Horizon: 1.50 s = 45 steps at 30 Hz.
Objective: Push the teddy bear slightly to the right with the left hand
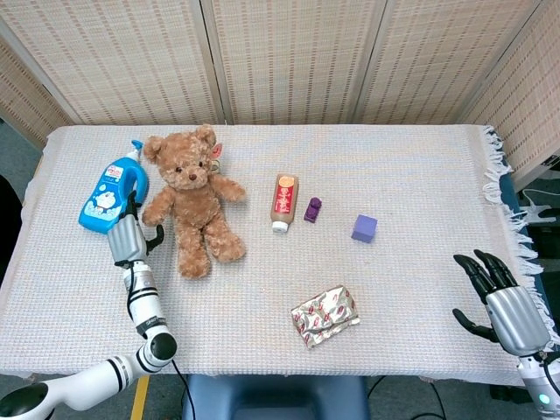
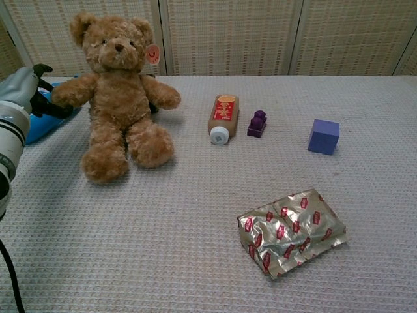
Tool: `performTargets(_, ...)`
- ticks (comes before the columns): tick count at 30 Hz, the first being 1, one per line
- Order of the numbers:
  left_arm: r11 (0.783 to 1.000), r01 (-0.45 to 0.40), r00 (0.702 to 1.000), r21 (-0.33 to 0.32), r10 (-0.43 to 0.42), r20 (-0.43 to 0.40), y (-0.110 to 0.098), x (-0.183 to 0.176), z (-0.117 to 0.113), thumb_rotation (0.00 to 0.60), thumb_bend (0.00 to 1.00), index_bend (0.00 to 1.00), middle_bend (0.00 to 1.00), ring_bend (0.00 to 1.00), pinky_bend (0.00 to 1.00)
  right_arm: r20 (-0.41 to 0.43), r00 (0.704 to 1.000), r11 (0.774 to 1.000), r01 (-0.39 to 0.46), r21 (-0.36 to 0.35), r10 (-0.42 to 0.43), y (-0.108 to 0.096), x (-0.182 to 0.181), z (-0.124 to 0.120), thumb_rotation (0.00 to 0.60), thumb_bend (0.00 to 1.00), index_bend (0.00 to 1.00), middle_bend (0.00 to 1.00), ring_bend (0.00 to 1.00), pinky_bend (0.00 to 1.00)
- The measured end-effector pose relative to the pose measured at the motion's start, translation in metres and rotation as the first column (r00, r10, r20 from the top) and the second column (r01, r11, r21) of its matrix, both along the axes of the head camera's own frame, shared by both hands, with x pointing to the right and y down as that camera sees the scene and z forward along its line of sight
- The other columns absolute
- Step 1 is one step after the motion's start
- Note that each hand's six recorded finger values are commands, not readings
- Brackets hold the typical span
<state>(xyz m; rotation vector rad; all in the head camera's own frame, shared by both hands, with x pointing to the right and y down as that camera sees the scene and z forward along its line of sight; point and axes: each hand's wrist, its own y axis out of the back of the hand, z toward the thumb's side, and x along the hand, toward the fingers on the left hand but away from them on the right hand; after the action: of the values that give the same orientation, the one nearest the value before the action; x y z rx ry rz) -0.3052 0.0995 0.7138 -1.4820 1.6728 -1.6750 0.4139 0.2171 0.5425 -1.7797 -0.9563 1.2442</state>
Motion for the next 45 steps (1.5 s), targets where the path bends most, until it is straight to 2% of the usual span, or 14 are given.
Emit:
performTargets(8, 0.999, -0.004, 0.999, 0.048, 0.003, 0.032, -0.003, -0.005, 0.002, 0.600, 0.40, 0.21, 0.38, 0.40, 0.52, 0.002, 1.000, 1.000, 0.000, -0.002, 0.000, 0.000, 0.000, 0.000, 0.600, 0.15, 0.00, 0.11, 0.00, 0.08)
performTargets(17, 0.995, -0.018, 0.999, 0.100, 0.014, 0.044, -0.002, -0.011, 0.009, 0.600, 0.42, 0.28, 0.45, 0.46, 0.57, 0.001, 1.000, 1.000, 0.000, -0.006, 0.000, 0.000, 0.000, 0.001, 0.600, 0.15, 0.00, 0.11, 0.00, 0.08)
performTargets(25, 0.976, -0.071, 0.997, 0.203, 0.069, 0.018, -0.003, -0.005, 0.002, 0.600, 0.43, 0.35, 0.52, 0.52, 0.61, -0.002, 1.000, 1.000, 0.001, -0.012, -0.001, 0.001, -0.001, 0.002, 0.600, 0.15, 0.00, 0.11, 0.00, 0.08)
performTargets(28, 0.980, -0.083, 0.997, 0.180, 0.080, 0.023, -0.001, -0.004, 0.007, 0.600, 0.43, 0.39, 0.56, 0.55, 0.63, -0.001, 1.000, 1.000, 0.001, -0.013, -0.001, 0.001, -0.001, 0.002, 0.600, 0.15, 0.00, 0.11, 0.00, 0.08)
performTargets(33, 0.988, -0.094, 0.995, 0.120, 0.092, 0.026, 0.003, -0.001, 0.012, 0.600, 0.43, 0.39, 0.55, 0.55, 0.63, 0.000, 1.000, 1.000, -0.001, -0.012, 0.001, 0.001, -0.001, 0.002, 0.600, 0.15, 0.00, 0.11, 0.00, 0.08)
performTargets(40, 0.977, -0.106, 0.994, 0.185, 0.104, 0.021, 0.001, 0.000, 0.003, 0.600, 0.43, 0.37, 0.54, 0.54, 0.62, -0.001, 1.000, 1.000, 0.000, -0.015, 0.000, 0.000, -0.001, 0.002, 0.600, 0.15, 0.00, 0.11, 0.00, 0.08)
performTargets(45, 0.985, -0.108, 0.994, 0.135, 0.107, 0.015, 0.004, 0.002, 0.010, 0.600, 0.42, 0.40, 0.57, 0.55, 0.62, -0.001, 1.000, 1.000, 0.000, -0.016, 0.000, 0.000, -0.001, 0.002, 0.600, 0.15, 0.00, 0.11, 0.00, 0.08)
